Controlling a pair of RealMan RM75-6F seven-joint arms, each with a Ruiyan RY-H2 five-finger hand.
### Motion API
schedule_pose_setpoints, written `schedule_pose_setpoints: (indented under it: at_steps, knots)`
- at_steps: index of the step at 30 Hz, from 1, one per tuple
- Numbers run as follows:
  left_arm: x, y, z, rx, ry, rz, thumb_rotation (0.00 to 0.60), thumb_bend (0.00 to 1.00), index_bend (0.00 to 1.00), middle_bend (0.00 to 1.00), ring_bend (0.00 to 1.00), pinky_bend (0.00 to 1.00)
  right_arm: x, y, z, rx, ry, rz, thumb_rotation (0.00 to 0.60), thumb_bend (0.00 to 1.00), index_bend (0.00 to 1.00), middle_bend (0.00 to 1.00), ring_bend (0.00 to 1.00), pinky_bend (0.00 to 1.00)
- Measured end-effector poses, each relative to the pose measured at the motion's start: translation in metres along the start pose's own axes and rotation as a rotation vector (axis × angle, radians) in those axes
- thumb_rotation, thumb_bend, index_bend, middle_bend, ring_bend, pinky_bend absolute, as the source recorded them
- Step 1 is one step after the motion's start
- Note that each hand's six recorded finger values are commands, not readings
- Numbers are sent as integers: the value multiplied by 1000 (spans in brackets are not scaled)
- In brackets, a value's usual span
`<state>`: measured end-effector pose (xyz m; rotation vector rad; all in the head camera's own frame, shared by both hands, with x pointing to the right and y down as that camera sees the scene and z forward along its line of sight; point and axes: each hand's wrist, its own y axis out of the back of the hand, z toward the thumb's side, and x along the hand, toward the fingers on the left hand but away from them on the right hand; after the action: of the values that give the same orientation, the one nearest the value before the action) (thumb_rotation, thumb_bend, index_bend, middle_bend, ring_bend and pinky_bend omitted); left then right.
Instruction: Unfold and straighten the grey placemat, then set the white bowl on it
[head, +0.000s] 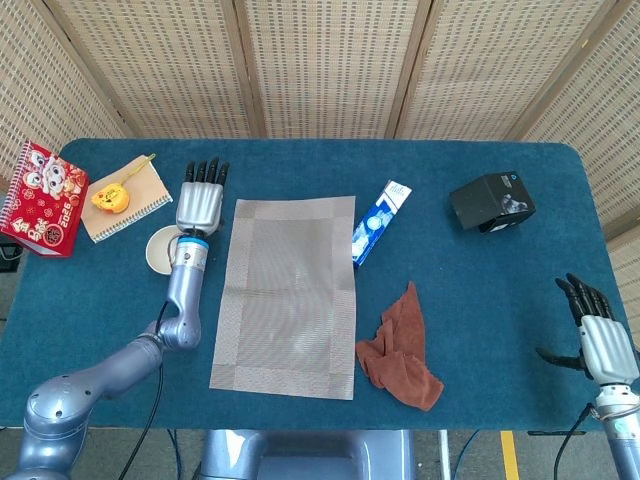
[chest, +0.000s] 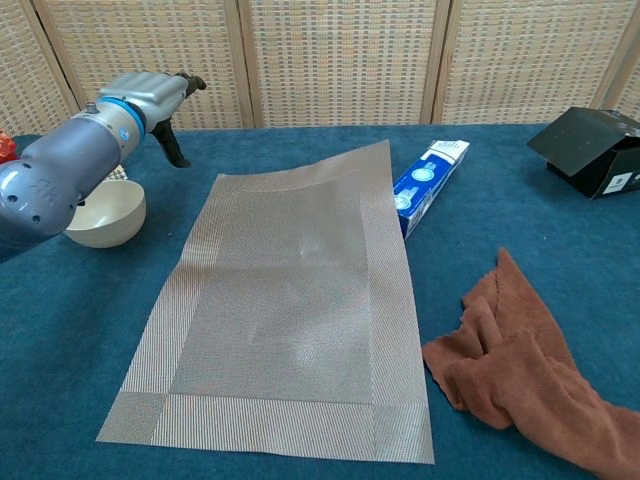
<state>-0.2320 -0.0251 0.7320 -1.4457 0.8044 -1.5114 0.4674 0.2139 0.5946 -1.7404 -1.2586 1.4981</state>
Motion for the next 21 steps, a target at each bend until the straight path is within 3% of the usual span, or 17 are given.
schedule_pose_setpoints:
  at_steps: [10, 21]
  knots:
    - [-31, 12, -23, -50, -65, 77, 600, 184, 0, 0, 0, 0, 3, -2, 6, 9, 22, 3, 600, 122, 56, 0, 0, 0]
    - [-118, 21, -100, -62, -86, 108, 600, 185, 4, 0, 0, 0, 8, -9, 16, 34, 52, 14, 600, 122, 56, 0, 0, 0]
